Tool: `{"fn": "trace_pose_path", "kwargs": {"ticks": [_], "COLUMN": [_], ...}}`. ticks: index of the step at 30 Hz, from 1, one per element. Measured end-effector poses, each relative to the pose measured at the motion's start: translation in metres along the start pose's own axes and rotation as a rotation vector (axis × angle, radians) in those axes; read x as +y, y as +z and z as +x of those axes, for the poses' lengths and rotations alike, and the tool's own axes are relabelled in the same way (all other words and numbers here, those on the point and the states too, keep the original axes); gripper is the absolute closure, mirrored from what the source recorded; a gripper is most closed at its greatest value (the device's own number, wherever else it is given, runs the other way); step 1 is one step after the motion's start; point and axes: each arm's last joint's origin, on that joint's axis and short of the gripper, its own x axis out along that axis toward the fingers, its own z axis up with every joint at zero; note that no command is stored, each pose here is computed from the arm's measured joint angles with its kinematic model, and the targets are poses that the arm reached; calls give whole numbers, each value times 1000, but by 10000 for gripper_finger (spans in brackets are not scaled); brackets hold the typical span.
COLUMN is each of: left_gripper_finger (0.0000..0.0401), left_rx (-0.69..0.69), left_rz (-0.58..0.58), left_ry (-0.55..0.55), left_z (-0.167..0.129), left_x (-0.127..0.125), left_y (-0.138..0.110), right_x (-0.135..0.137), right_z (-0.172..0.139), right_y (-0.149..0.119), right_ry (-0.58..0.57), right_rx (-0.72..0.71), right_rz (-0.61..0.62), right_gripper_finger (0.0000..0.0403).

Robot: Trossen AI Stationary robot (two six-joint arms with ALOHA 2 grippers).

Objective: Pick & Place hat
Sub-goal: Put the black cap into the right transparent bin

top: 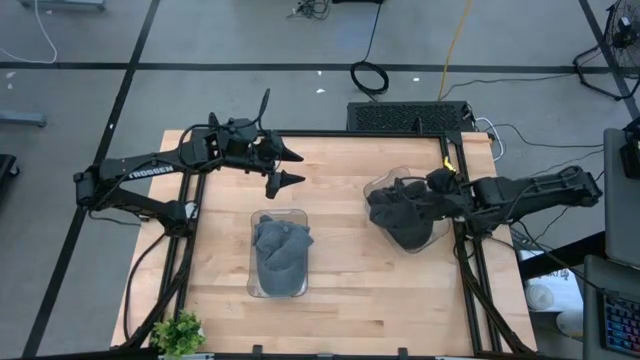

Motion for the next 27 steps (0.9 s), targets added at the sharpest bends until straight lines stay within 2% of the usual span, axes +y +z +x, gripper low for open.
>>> {"fn": "trace_pose_path", "kwargs": {"ticks": [3, 10, 12, 14, 17, 19, 21, 23, 25, 27], "left_gripper_finger": [95, 95, 95, 95, 95, 95, 95, 95, 95, 95], "left_rx": [1, 11, 11, 14, 15, 15, 16, 16, 16, 16], "left_rz": [3, 12, 16, 22, 22, 22, 18, 11, 9, 9], "left_ry": [0, 1, 1, 1, 1, 1, 1, 2, 1, 2], "left_z": [0, 0, 0, 0, 0, 0, 0, 0, 0, 0], "left_x": [0, 0, 0, 0, 0, 0, 0, 0, 0, 0], "left_y": [0, -1, -1, -1, -1, -1, -2, -2, -2, -2], "right_x": [0, -7, -4, 3, 24, 38, 50, 56, 58, 54], "right_z": [-4, -11, -15, -21, -36, -44, -48, -44, -37, -31], "right_y": [5, 7, 11, 16, 26, 28, 25, 18, 7, -5], "right_ry": [35, 92, 163, 304, 617, 798, 890, 900, 843, 715], "right_rx": [-83, -100, -122, -152, -224, -255, -254, -187, -69, 99], "right_rz": [0, 19, -17, -74, -174, -259, -325, -370, -385, -408], "right_gripper_finger": [26, 26, 29, 44, 106, 177, 265, 357, 385, 395]}}
